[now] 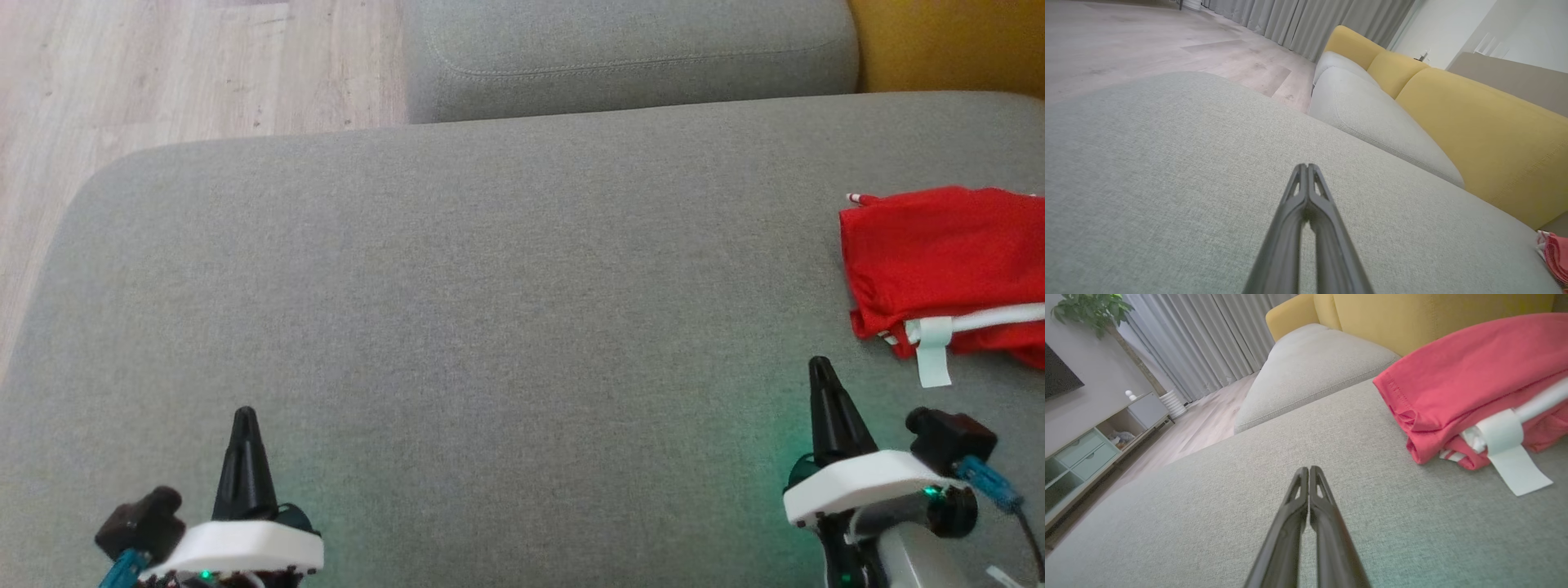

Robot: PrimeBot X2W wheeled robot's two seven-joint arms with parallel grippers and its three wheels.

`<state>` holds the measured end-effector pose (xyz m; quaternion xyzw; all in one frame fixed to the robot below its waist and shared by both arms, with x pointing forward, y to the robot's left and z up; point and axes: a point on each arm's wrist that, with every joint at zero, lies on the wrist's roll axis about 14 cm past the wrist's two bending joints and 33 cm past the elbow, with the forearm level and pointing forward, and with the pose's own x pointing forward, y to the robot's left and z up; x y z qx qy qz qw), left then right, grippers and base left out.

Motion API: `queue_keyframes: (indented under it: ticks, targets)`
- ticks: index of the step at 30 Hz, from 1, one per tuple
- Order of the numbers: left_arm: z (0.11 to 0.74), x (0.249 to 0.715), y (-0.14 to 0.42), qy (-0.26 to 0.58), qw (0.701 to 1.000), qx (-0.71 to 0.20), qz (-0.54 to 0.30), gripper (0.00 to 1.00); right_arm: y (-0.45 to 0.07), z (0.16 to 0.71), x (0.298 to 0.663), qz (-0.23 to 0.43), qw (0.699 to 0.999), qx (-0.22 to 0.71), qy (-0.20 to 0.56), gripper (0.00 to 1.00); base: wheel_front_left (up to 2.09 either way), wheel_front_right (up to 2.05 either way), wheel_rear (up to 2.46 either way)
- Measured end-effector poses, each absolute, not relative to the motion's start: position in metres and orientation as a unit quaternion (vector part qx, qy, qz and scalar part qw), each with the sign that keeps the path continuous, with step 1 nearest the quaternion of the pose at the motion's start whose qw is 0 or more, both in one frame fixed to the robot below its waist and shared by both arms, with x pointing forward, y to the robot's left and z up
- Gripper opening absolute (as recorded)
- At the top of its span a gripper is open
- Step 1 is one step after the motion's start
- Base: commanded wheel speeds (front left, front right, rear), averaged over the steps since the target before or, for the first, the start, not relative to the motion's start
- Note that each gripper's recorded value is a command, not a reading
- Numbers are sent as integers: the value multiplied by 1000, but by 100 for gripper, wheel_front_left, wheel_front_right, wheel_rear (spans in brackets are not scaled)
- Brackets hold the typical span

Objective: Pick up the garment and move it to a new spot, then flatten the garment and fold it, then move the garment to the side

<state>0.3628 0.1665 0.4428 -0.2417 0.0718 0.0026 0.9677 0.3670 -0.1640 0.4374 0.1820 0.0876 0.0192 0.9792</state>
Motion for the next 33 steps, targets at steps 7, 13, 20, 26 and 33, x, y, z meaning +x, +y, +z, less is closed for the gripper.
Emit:
queue_keyframes:
  ticks: [7,13,20,26,33]
  targets:
    - [442,363,168,76,959,-273,11,0,-170,439,368,4,972,219,86,0,0,0,0]
    - [444,364,170,76,950,-301,17,0,-173,442,370,-5,965,250,83,0,0,0,0]
    - [444,364,176,76,939,-334,30,0,-176,444,370,-14,954,287,82,0,0,0,0]
    - [446,366,177,75,929,-361,34,0,-179,445,371,-23,944,318,81,0,0,0,0]
    - [446,366,178,77,916,-393,38,0,-182,448,372,-30,931,355,78,0,0,0,0]
